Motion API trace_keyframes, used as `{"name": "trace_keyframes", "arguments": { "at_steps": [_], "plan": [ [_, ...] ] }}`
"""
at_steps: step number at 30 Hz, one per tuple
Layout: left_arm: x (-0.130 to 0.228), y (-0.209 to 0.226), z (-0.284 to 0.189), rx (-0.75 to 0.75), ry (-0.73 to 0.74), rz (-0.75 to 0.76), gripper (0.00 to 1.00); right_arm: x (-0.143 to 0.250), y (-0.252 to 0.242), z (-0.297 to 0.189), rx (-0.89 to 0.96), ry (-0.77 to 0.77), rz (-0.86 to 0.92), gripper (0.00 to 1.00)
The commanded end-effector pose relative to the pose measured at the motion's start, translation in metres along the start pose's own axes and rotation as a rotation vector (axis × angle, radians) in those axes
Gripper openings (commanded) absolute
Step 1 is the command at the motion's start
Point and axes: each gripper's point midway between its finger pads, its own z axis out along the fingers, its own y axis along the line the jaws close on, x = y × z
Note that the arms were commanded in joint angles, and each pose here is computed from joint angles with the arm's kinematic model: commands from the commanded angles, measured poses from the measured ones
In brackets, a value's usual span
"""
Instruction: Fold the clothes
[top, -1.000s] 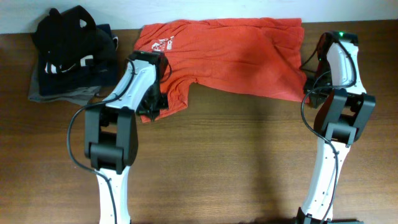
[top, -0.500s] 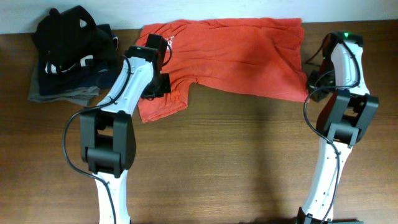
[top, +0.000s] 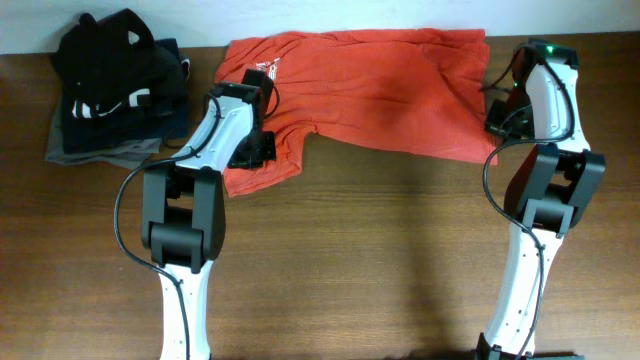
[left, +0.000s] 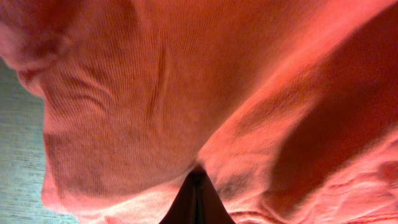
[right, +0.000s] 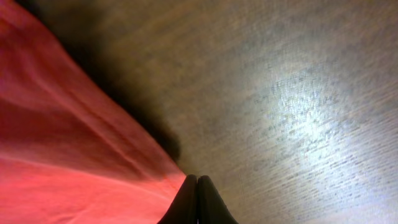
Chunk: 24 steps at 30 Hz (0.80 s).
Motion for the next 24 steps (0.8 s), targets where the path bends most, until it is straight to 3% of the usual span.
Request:
{"name": "trace_keyframes", "arguments": {
  "at_steps": [1,10,24],
  "plan": [
    [0.008,0.005,0.012,-0.017,0.045,0.009,0.01,-0.011,0.007,-0.038,-0.036,-0.099,-0.013,0.04],
    [0.011,0.000,0.015,0.012,0.063,0.009,0.01,-0.003,0.054,-0.039,-0.262,-0.071,-0.167,0.04],
    [0.013,-0.001,0.024,0.008,0.077,0.010,0.01,-0.008,0.067,-0.012,-0.281,-0.057,-0.179,0.04]
  ]
}}
